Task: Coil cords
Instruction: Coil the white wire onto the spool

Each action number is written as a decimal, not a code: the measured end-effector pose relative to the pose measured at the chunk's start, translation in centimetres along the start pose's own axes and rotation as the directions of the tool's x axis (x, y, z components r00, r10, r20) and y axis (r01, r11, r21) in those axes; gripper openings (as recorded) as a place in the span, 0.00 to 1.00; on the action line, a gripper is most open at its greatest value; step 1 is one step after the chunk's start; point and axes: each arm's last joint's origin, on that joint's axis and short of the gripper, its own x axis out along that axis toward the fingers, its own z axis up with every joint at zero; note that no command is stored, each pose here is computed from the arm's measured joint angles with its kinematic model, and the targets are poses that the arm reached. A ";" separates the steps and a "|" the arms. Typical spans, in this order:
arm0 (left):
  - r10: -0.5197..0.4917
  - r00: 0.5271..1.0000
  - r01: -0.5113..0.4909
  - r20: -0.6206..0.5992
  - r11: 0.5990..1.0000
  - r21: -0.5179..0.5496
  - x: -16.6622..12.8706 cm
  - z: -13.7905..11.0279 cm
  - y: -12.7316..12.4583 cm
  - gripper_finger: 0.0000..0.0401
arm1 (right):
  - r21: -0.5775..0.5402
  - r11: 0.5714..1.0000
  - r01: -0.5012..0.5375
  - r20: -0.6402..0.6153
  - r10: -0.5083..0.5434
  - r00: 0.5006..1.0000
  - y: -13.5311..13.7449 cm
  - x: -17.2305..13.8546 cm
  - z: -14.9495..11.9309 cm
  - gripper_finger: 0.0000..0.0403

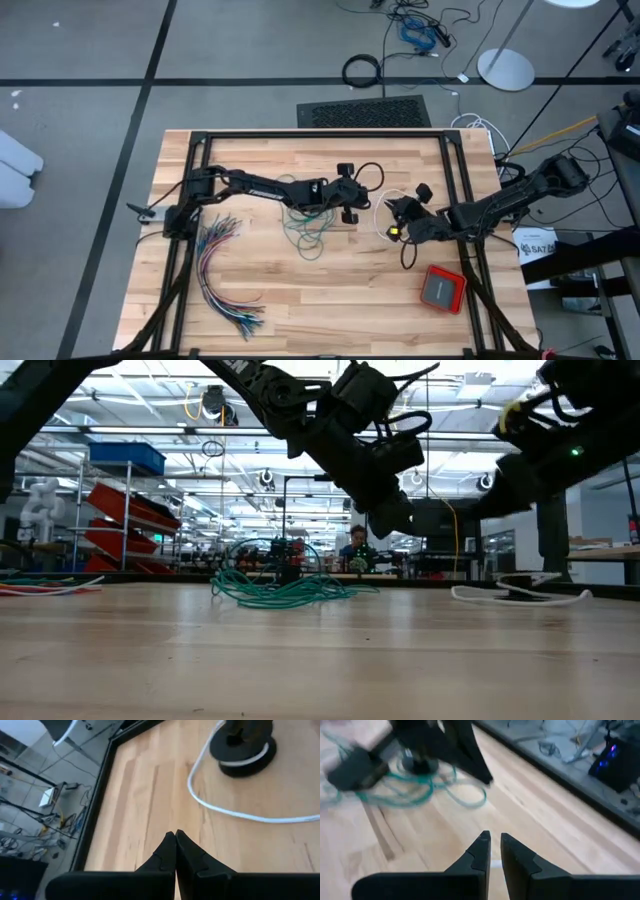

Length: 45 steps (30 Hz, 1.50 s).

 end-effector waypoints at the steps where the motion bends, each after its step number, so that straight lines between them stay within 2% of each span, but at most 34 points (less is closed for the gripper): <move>1: -0.006 1.000 0.006 0.016 1.000 -0.004 0.1 0.1 -0.1 0.00 | -0.002 1.000 0.001 -0.018 -0.001 1.000 -0.1 -0.2 -0.3 0.08; 5: -0.083 0.995 0.083 0.060 0.997 0.003 0.2 0.2 -0.4 0.00 | -0.026 0.999 -0.027 -0.075 0.025 0.997 -0.4 -1.2 -1.0 0.08; 9: -0.204 0.967 0.204 0.153 0.979 0.014 0.2 0.5 -0.4 0.00 | -0.072 0.993 -0.092 -0.135 0.082 0.987 -0.5 -2.0 -1.6 0.08; 12: -0.258 0.942 0.254 0.212 0.966 0.046 0.8 0.4 -0.8 0.05 | -0.076 0.988 -0.136 -0.178 0.121 0.977 -0.5 -2.5 -2.0 0.08; 14: -0.282 0.939 0.272 0.197 0.959 0.073 1.7 -0.4 -1.6 0.11 | -0.070 0.983 -0.169 -0.205 0.152 0.967 -0.4 -2.7 -2.2 0.10; 19: -0.296 0.937 0.277 0.186 0.953 0.118 3.6 -1.8 -3.3 0.27 | -0.005 0.981 -0.193 -0.242 0.186 0.952 -0.3 -3.1 -2.6 0.21; 23: -0.281 0.935 0.249 0.217 0.955 0.162 3.7 -0.8 -3.0 0.34 | 0.058 0.982 -0.178 -0.283 0.188 0.941 -0.4 -3.4 -3.0 0.28; 27: -0.291 0.922 0.234 0.256 0.945 0.229 3.4 1.2 -2.0 0.35 | 0.092 0.979 -0.181 -0.292 0.200 0.935 -0.3 -3.8 -3.3 0.31; 31: -0.382 0.886 0.309 0.264 0.909 0.279 2.9 3.3 -0.5 0.35 | 0.110 0.975 -0.193 -0.293 0.217 0.931 -0.1 -4.1 -3.5 0.31; 34: -0.388 0.887 0.319 0.250 0.907 0.276 2.9 4.3 0.9 0.35 | 0.129 0.972 -0.195 -0.294 0.225 0.929 -0.1 -4.3 -3.6 0.31; 37: -0.365 0.891 0.285 0.270 0.913 0.293 2.9 4.6 2.0 0.35 | 0.159 0.970 -0.185 -0.295 0.225 0.929 -0.1 -4.4 -3.6 0.31; 40: -0.384 0.880 0.282 0.281 0.897 0.341 3.1 4.4 2.3 0.35 | 0.179 0.969 -0.170 -0.298 0.218 0.929 -0.1 -4.4 -3.7 0.31; 45: -0.421 0.873 0.297 0.247 0.860 0.415 4.7 3.0 1.1 0.35 | 0.166 0.971 -0.173 -0.300 0.217 0.929 0.0 -4.4 -3.8 0.31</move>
